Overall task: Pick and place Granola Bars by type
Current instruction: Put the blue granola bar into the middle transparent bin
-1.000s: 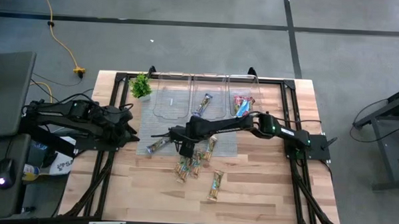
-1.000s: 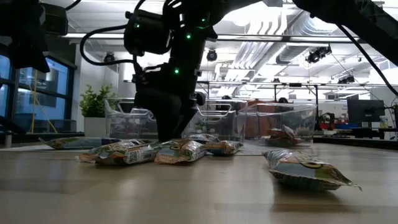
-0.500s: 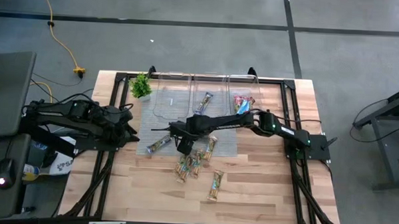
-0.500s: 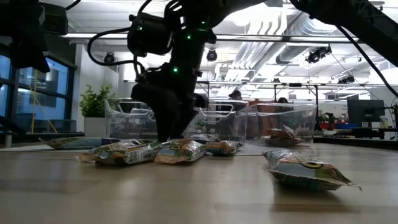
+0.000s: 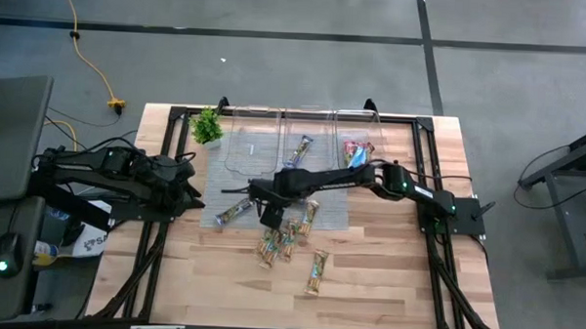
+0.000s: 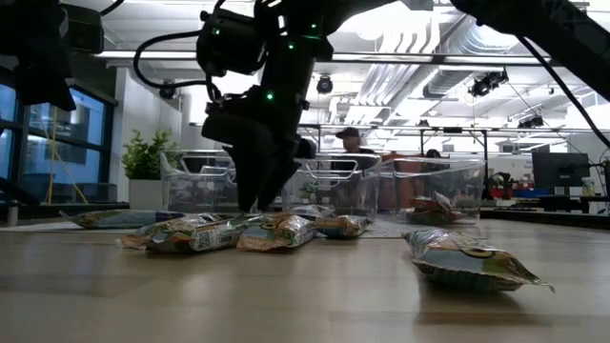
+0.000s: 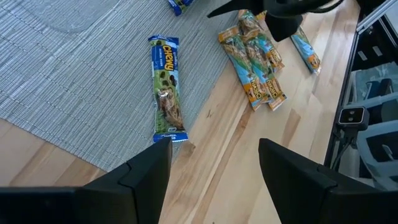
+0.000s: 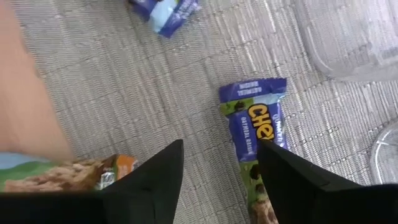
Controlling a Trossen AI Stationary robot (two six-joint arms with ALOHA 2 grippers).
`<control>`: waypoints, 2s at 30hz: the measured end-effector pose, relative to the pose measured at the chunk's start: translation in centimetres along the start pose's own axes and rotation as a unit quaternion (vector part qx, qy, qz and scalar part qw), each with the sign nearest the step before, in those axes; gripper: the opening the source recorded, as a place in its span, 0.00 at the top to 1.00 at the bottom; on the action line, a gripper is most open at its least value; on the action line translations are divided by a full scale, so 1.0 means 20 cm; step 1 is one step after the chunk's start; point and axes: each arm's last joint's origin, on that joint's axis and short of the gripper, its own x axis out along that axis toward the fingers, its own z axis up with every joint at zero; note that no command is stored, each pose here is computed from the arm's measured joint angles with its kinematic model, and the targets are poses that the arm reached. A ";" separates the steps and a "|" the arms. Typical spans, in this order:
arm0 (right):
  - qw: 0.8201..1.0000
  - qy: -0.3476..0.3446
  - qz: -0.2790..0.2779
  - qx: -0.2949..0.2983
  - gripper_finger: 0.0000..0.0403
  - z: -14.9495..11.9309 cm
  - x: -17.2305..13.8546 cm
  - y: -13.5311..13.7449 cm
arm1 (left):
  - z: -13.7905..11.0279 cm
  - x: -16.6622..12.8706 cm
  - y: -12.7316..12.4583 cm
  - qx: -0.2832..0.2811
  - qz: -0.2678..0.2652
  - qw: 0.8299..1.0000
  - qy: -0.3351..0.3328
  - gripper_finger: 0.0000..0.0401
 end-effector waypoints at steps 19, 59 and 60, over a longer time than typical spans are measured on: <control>1.000 0.025 -0.014 -0.006 0.46 0.00 0.01 -0.09 | 0.00 0.00 0.00 0.004 -0.001 1.000 0.001 0.42; 0.994 -0.009 0.096 0.044 0.87 0.01 -0.18 0.06 | -0.01 0.00 0.00 0.015 -0.014 1.000 0.019 0.42; 0.994 -0.021 0.095 0.047 0.87 0.02 -0.22 0.06 | -0.01 0.00 0.00 0.015 -0.014 1.000 0.019 0.42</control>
